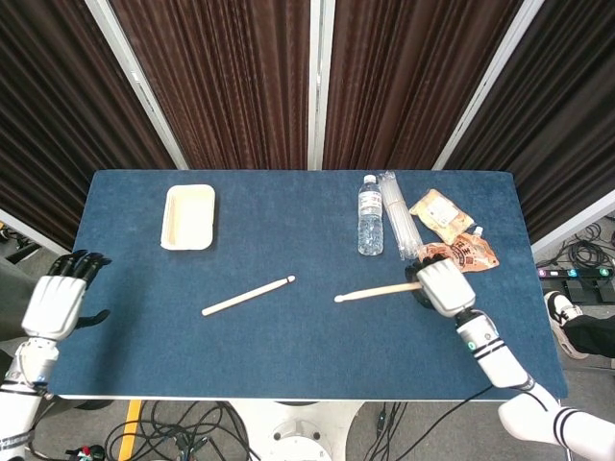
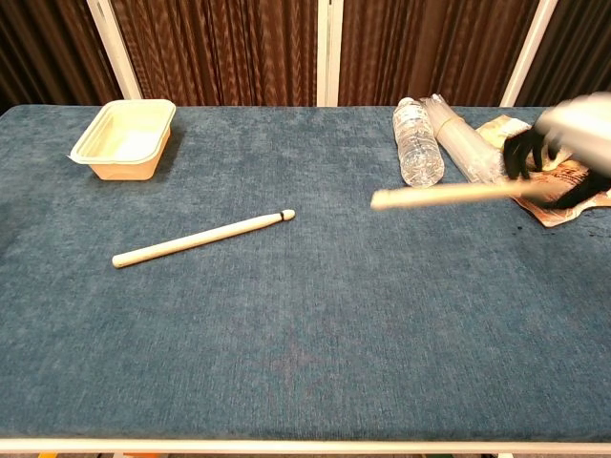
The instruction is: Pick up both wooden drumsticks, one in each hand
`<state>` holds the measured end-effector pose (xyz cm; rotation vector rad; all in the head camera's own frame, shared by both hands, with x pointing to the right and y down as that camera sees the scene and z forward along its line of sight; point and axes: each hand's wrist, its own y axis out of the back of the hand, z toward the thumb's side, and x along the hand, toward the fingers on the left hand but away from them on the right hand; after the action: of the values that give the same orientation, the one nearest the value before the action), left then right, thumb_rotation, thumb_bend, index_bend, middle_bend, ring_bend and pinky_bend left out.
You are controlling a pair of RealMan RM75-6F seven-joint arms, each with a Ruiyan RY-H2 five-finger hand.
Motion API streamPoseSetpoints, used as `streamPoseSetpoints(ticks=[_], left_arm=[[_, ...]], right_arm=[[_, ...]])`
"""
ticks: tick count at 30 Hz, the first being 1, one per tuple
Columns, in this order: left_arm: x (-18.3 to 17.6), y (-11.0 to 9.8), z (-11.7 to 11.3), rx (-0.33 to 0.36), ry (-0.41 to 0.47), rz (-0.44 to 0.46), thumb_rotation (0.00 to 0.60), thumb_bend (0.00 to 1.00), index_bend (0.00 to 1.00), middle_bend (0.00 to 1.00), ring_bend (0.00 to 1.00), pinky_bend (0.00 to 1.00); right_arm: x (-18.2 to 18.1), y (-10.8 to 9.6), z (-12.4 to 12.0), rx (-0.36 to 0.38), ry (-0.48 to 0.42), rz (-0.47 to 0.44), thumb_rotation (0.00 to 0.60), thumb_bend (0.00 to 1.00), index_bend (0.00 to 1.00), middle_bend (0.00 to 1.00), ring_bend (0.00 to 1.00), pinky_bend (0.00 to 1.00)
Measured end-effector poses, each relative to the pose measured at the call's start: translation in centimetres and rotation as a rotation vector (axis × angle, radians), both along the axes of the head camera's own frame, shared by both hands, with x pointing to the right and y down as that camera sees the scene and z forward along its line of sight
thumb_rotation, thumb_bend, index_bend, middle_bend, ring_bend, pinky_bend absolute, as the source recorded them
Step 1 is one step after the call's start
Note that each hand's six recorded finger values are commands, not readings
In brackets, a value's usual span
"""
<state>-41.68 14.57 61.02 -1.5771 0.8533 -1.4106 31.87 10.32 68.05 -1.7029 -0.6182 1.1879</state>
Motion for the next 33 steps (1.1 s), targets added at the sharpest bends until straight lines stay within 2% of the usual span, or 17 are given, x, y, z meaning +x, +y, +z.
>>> streamPoseSetpoints(ticks=[2,4,9,16,23,27,33], left_arm=[[1.6,-0.9,0.8,-0.02,0.015,0.033,0.6,0.08,0.35,0.34,0.38,0.5],[3.1,-1.5,1.7,-0.044,0.03,0.055,0.6,0.1,0.38,0.38,0.42,0.57],[7.4,-2.8,5.0,-0.137,0.058,0.091,0.6,0.17,0.39,0.41,0.49,0.67],[12.7,-2.3,9.4,-0.256,0.045,0.119,0.6,0.18,0.39,0.46,0.59,0.73],[16.4,-1.1,12.7,-0.368,0.034,0.123,0.594,0.19,0.39,0.46,0.59,0.74],[17.8,-0.6,13.6,-0.398,0.019,0.133,0.531,0.19,0.39,0.46,0.59,0.74],[19.0,-0.4,14.5,-0.407,-0.014,0.127,0.498,0.19,0.4,0.52,0.6,0.75]], right_arm=[[0.8,-1.0,-1.8,0.031,-0.023,0.033,0.6,0.67,0.64,0.64,0.46,0.44],[1.6,-2.1,-3.5,0.059,-0.036,0.066,0.6,0.67,0.64,0.64,0.46,0.44],[3.4,-3.4,-5.8,0.102,-0.04,0.138,0.6,0.67,0.64,0.63,0.46,0.44],[4.6,-2.9,-5.5,0.08,-0.03,0.164,0.6,0.67,0.64,0.63,0.46,0.44],[5.2,-2.4,-4.9,0.065,-0.03,0.169,0.6,0.67,0.64,0.63,0.46,0.44],[5.5,-2.2,-4.6,0.059,-0.026,0.168,0.6,0.67,0.64,0.63,0.46,0.44],[5.8,-2.0,-4.3,0.049,-0.026,0.174,0.6,0.67,0.64,0.63,0.46,0.44]])
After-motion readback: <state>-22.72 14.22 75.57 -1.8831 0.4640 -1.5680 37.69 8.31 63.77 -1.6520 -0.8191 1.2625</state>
